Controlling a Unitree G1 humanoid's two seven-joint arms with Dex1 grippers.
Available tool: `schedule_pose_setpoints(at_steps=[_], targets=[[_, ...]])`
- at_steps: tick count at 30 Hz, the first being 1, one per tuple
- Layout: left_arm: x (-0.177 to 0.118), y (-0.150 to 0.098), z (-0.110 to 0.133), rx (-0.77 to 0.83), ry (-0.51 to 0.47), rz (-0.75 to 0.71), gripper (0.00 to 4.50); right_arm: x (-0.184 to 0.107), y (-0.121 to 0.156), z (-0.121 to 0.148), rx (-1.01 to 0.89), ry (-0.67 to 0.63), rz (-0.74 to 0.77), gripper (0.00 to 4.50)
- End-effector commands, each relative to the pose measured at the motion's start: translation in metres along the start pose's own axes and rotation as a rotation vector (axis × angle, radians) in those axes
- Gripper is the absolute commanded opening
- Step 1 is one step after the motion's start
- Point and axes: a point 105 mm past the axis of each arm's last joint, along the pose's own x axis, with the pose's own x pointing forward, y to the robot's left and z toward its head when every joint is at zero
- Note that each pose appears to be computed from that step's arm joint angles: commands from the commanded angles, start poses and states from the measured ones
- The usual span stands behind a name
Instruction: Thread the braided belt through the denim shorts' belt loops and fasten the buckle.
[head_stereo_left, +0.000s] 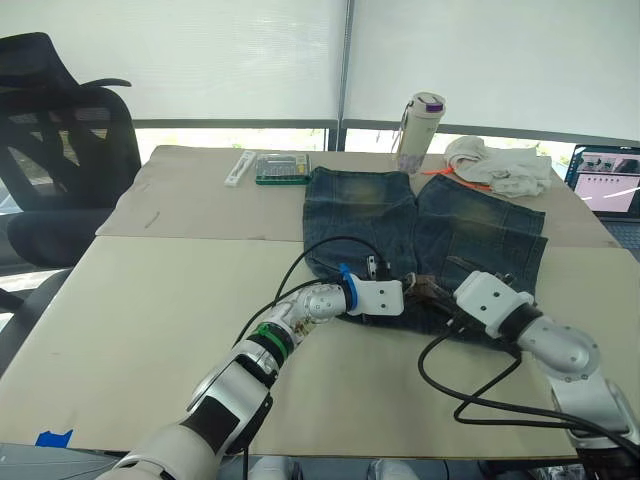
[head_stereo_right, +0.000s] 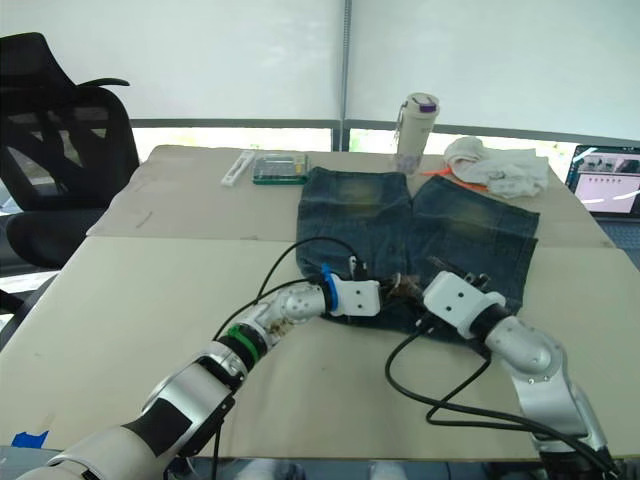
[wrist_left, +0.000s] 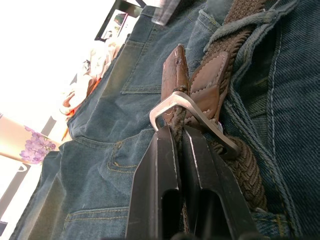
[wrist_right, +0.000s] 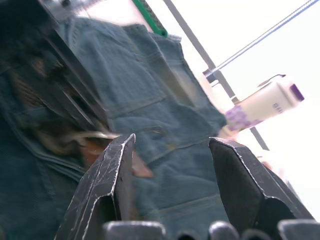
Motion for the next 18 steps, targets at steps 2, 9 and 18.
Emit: schedule_pose_setpoints(at_steps=[2,9,18], targets=[[0.003,0.003,0.012,0.014,-0.045,0.014,0.00,0.008,0.007,-0.006,-0.146,0.015,0.073,2.62],[0.003,0.003,0.012,0.025,-0.041,0.012,0.00,0.019,0.010,-0.005,-0.187,-0.015,0.085,2.62],[0.003,0.003,0.010,0.019,-0.034,0.016,0.00,0.017,0.015,-0.008,-0.175,-0.009,0.112,2.62]])
